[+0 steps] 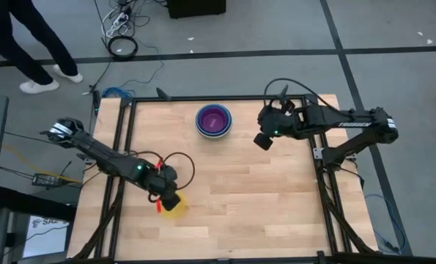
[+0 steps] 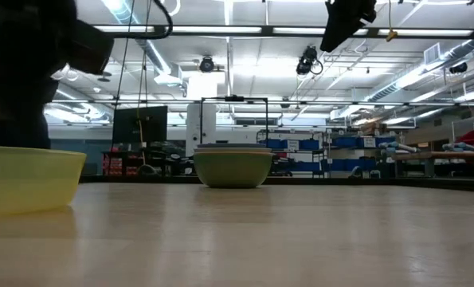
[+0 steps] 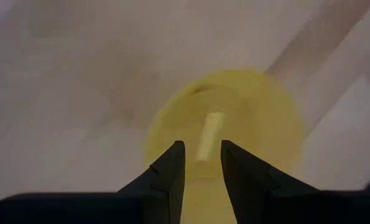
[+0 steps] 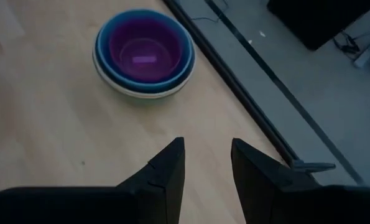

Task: Nest bowls inside each other
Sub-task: Stack the yellow bowl on top of the violet bowl

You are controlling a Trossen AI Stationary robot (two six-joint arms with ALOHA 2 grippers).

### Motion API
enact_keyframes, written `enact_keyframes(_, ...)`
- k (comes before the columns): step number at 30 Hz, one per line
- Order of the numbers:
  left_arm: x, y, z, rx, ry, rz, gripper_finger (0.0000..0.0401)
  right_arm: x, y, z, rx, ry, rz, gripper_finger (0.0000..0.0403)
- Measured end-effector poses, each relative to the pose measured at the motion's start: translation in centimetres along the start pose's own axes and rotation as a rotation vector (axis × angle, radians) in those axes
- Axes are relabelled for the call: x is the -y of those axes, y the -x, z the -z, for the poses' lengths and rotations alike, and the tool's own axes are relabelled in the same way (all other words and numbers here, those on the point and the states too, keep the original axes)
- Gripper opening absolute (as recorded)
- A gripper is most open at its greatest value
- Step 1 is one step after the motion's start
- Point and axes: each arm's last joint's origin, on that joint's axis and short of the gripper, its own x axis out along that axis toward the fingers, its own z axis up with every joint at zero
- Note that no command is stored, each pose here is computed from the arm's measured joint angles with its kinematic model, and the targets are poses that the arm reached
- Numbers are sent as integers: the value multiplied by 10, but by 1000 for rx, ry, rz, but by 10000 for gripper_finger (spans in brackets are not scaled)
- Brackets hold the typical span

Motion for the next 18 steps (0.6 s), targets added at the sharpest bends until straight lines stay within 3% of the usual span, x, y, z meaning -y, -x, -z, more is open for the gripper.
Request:
enact_keyframes(2,8,0,-3,-3,31,-6,113,-2,1,1,-2,22,-3,118)
enact_keyframes(9,21,-5,-7,-80,39,-177,113,-5,4,2,5,68,-16,118)
enact_keyframes(18,35,-4,-13,-71,-1,-261,113,-5,4,2,3,99,-16,118)
